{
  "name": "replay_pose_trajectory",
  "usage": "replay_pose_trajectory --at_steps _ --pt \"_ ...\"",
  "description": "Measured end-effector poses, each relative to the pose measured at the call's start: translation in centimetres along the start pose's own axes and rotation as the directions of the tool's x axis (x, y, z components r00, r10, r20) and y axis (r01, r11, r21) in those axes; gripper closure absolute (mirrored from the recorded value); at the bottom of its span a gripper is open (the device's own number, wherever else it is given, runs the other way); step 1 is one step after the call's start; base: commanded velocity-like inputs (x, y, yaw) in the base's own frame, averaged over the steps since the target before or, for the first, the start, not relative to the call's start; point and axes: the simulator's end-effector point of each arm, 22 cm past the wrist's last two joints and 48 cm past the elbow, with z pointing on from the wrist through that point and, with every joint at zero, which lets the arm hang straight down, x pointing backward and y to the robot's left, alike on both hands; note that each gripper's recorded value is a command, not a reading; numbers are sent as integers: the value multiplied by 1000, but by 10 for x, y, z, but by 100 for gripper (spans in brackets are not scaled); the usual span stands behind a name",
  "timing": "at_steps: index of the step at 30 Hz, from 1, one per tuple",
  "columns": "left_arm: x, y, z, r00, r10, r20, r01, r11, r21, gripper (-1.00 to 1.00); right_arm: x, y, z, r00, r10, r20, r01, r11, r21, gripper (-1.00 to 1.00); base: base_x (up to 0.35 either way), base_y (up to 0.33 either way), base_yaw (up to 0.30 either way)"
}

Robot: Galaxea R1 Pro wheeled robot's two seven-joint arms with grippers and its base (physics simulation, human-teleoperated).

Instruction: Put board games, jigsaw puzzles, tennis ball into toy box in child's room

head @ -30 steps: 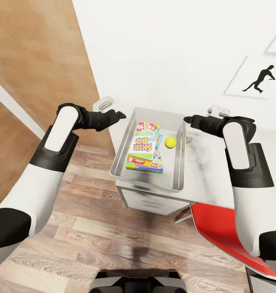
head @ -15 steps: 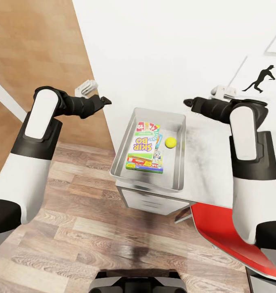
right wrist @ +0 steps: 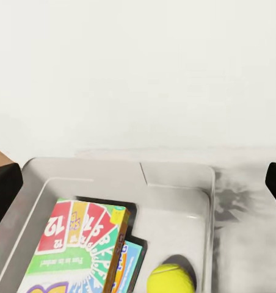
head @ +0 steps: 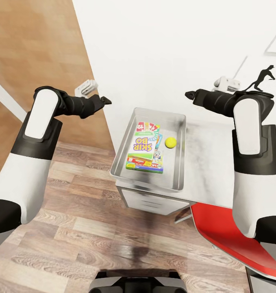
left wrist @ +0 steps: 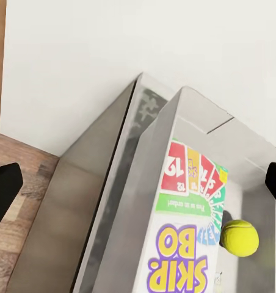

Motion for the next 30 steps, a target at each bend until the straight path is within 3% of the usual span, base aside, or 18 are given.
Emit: replay_pose_trajectory --at_steps 17,30 --pt "0 0 0 1000 -1 0 1 1000 0 -100 0 0 0 1000 0 0 0 1000 0 -100 0 0 -4" --pt "2 8 3 1000 -21 -10 21 1000 -10 -100 32 -8 2 997 -3 -79 4 1000 13 -100 0 0 -192"
